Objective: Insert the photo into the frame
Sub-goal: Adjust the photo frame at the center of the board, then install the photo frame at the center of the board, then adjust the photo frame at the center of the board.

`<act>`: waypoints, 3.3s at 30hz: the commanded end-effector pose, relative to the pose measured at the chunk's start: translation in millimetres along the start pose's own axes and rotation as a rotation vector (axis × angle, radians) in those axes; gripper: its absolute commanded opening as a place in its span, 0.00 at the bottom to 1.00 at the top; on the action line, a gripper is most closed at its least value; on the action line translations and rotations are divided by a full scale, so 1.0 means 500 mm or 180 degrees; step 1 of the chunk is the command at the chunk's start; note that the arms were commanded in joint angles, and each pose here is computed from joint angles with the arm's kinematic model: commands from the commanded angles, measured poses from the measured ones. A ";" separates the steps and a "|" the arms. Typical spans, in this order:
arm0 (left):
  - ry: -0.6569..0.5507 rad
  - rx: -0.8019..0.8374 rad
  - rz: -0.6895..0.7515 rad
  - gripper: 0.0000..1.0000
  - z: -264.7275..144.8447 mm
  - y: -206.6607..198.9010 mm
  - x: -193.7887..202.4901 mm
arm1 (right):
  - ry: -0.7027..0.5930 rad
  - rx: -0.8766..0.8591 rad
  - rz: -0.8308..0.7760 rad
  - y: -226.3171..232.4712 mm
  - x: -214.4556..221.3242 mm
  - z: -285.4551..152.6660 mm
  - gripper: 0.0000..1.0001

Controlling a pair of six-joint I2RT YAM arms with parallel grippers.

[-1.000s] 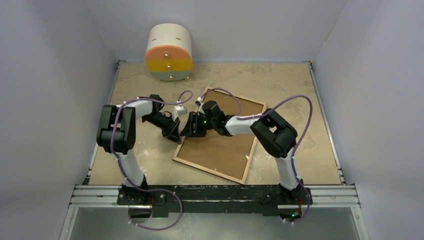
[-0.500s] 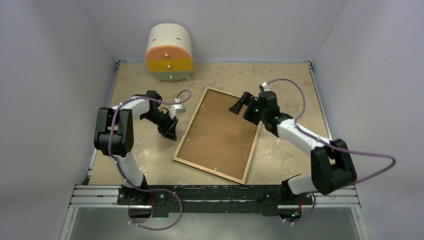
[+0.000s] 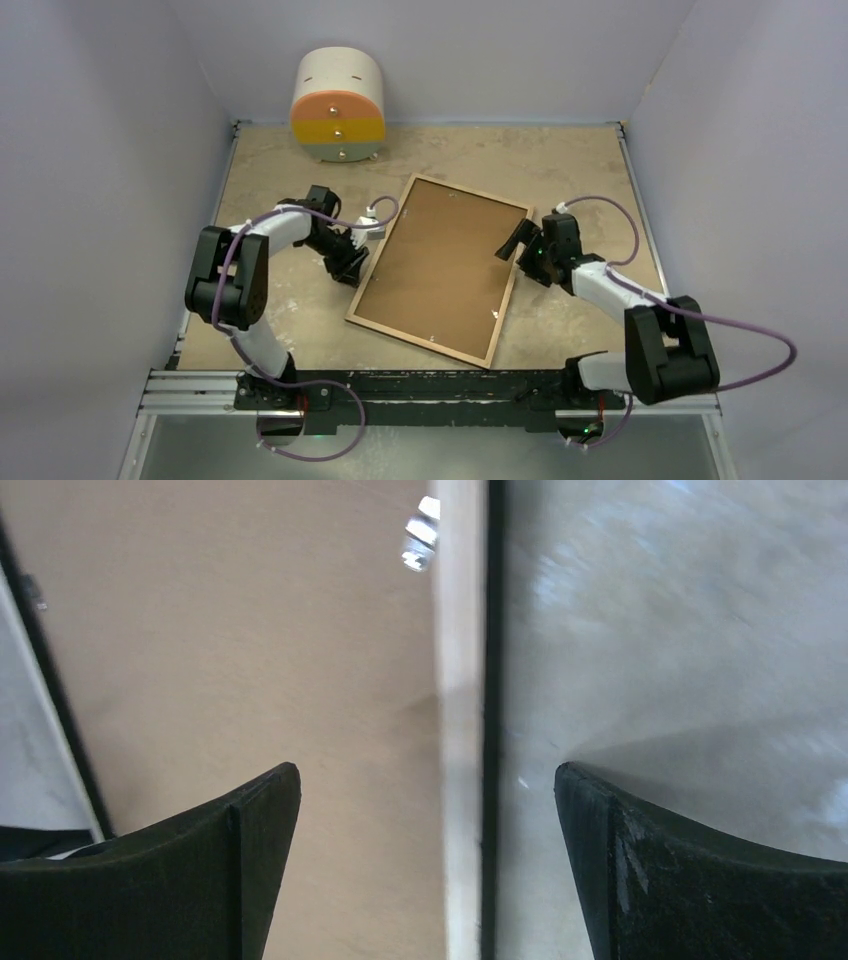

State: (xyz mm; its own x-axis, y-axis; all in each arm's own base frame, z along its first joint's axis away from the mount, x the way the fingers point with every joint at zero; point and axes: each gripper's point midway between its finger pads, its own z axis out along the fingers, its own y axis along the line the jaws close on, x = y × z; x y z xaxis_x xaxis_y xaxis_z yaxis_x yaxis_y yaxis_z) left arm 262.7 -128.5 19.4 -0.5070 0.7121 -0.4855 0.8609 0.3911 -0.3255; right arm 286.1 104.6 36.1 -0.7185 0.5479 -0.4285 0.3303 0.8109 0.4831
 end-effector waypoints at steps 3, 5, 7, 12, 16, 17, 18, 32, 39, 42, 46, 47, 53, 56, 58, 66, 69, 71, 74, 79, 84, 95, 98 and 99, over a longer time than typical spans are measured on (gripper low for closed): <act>0.0308 0.0006 0.0188 0.36 0.034 -0.046 0.030 | 0.0297 -0.0497 -0.0113 0.088 -0.015 0.045 0.99; 0.0314 0.0118 0.0261 0.36 0.039 -0.072 0.023 | 0.0354 -0.0626 -0.0113 0.115 -0.023 0.056 0.99; 0.0299 0.0281 0.0362 0.36 0.043 -0.104 0.013 | 0.0433 -0.0762 -0.0108 0.145 -0.033 0.059 0.99; 0.0194 0.0871 0.0965 0.41 0.038 -0.215 -0.004 | 0.0398 -0.0750 -0.0236 0.172 -0.067 0.053 0.99; 0.0055 0.1175 0.1219 0.44 0.002 -0.255 -0.032 | 0.0367 -0.0487 -0.0302 0.151 -0.079 0.043 0.99; 0.0080 0.1152 0.1195 0.44 -0.005 -0.248 -0.038 | 0.0325 -0.0427 -0.0340 0.145 -0.086 0.040 0.99; 0.0082 0.1068 0.1127 0.44 -0.012 -0.232 -0.045 | 0.0272 -0.0386 -0.0386 0.143 -0.094 0.036 0.99; -0.0900 0.0404 -0.0917 0.38 -0.032 0.076 -0.135 | 0.0078 -0.1551 -0.0969 0.424 -0.073 0.019 0.83; -0.0913 0.0595 -0.1066 0.27 0.001 0.080 -0.126 | 0.0601 -0.1982 -0.1218 0.554 0.051 0.101 0.77; -0.0876 0.0628 -0.1104 0.24 0.014 0.083 -0.116 | 0.0780 -0.2103 -0.1241 0.591 0.093 0.125 0.76; -0.0858 0.0707 -0.1144 0.23 0.023 0.082 -0.108 | 0.0965 -0.2220 -0.1266 0.625 0.140 0.147 0.74; -0.0855 0.0709 -0.1146 0.23 0.026 0.082 -0.106 | 0.1005 -0.2237 -0.1261 0.630 0.148 0.151 0.73; -0.0960 0.0812 -0.1126 0.25 0.016 0.076 -0.117 | 0.1202 -0.2251 -0.1237 0.631 0.188 0.174 0.70; -0.1023 0.0891 -0.1042 0.30 0.006 0.065 -0.121 | 0.1268 -0.2255 -0.1224 0.627 0.200 0.177 0.69; -0.1042 0.0941 -0.0995 0.32 0.002 0.058 -0.122 | 0.1281 -0.2254 -0.1229 0.626 0.203 0.179 0.69; -0.1019 0.0864 -0.1075 0.33 0.016 0.072 -0.115 | 0.1369 -0.2210 -0.1237 0.612 0.219 0.199 0.67; -0.0964 0.0777 -0.1132 0.31 0.025 0.084 -0.106 | 0.1419 -0.2217 -0.1237 0.609 0.226 0.202 0.66; -0.0930 0.0712 -0.1156 0.30 0.030 0.092 -0.100 | 0.1455 -0.2236 -0.1232 0.609 0.231 0.201 0.65; -0.0893 0.0655 -0.1189 0.29 0.035 0.099 -0.093 | 0.1493 -0.2272 -0.1230 0.612 0.237 0.198 0.63; -0.0849 0.0585 -0.1178 0.28 0.039 0.104 -0.087 | 0.1558 -0.2335 -0.1228 0.619 0.247 0.193 0.62; -0.0820 0.0545 -0.1164 0.28 0.039 0.107 -0.082 | 0.1635 -0.2383 -0.1203 0.622 0.255 0.192 0.60; -0.0818 0.0528 -0.1134 0.27 0.036 0.107 -0.084 | 0.1708 -0.2387 -0.1178 0.625 0.259 0.187 0.58; -0.0823 0.0525 -0.1097 0.27 0.028 0.107 -0.089 | 0.1733 -0.2417 -0.1193 0.631 0.252 0.173 0.59; -0.0825 0.0520 -0.1077 0.28 0.024 0.106 -0.091 | 0.1682 -0.2420 -0.1202 0.635 0.238 0.169 0.60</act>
State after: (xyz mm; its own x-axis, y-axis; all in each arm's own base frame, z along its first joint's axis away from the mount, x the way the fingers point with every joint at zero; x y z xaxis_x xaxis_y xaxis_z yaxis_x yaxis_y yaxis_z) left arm 320.1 -158.2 23.7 -0.8191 0.3320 -0.4678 0.5727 0.4276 -0.6994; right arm 358.4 439.9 54.4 -0.9362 -0.0043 -0.3515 -0.3062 0.5010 0.8094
